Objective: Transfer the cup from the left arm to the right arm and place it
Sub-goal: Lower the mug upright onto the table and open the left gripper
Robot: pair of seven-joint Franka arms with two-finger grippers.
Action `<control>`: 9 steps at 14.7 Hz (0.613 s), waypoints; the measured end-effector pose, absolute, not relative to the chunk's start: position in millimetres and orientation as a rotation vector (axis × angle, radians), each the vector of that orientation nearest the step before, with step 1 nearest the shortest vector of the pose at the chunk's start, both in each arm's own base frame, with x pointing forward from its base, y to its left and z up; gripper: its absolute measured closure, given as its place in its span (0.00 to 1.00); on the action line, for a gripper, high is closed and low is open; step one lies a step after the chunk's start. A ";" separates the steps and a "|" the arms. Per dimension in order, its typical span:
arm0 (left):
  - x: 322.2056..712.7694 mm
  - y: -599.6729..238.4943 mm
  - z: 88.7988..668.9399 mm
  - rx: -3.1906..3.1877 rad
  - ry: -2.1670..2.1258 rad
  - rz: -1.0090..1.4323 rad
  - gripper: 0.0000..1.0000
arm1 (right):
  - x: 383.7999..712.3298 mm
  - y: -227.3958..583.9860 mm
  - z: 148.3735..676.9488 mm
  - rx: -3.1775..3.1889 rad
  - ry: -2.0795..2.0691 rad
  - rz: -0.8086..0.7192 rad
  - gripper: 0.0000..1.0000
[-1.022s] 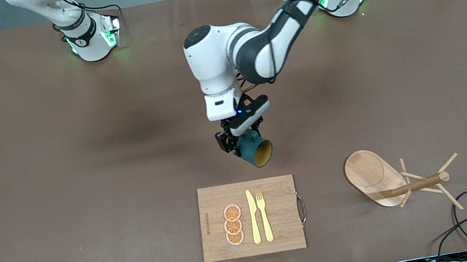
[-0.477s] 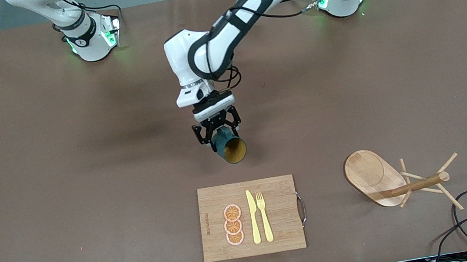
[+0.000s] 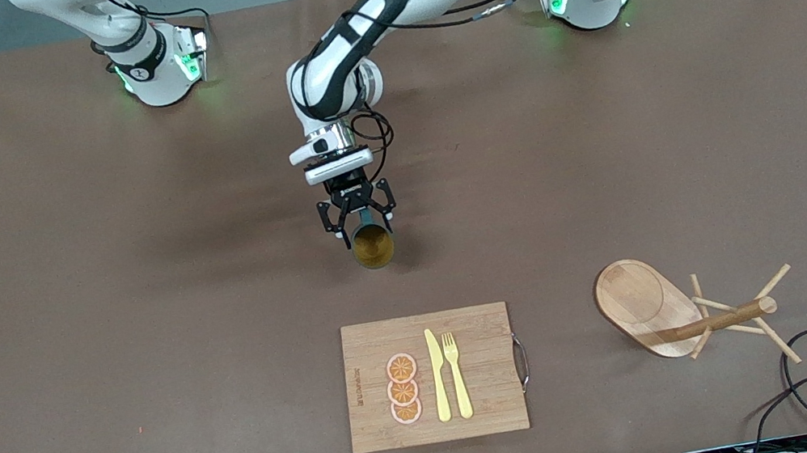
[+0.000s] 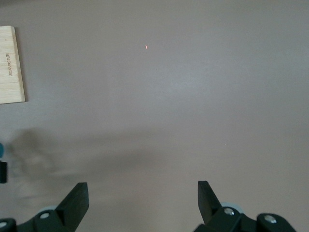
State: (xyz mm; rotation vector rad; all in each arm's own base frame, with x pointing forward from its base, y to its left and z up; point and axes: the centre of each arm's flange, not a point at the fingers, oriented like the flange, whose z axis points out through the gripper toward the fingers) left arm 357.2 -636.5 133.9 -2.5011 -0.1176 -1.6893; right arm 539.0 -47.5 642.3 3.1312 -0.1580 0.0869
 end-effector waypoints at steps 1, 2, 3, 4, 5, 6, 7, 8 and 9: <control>349.7 -636.4 117.3 -2.472 -0.063 -1.725 0.15 | 539.0 -47.7 642.3 3.131 -0.158 0.087 0.00; 344.2 -637.0 107.6 -2.455 -0.030 -1.745 0.15 | 539.0 -47.7 642.3 3.131 -0.159 0.087 0.00; 339.3 -639.1 104.3 -2.448 -0.006 -1.757 0.15 | 539.0 -47.7 642.3 3.131 -0.159 0.087 0.00; 335.5 -641.5 104.2 -2.443 0.013 -1.772 0.15 | 539.0 -47.8 642.3 3.131 -0.159 0.086 0.00; 333.4 -643.5 105.1 -2.437 0.031 -1.790 0.15 | 539.0 -48.2 642.3 3.131 -0.160 0.086 0.00; 332.7 -644.5 105.5 -2.434 0.041 -1.805 0.15 | 538.9 -49.0 642.3 3.131 -0.162 0.086 0.00; 332.9 -644.7 105.0 -2.429 0.051 -1.817 0.15 | 538.8 -49.8 642.2 3.131 -0.165 0.086 0.00; 333.5 -644.1 102.7 -2.420 0.069 -1.828 0.15 | 538.7 -50.6 642.2 3.131 -0.167 0.086 0.00; 334.0 -643.2 98.4 -2.408 0.095 -1.846 0.15 | 538.6 -51.2 642.2 3.131 -0.169 0.085 0.00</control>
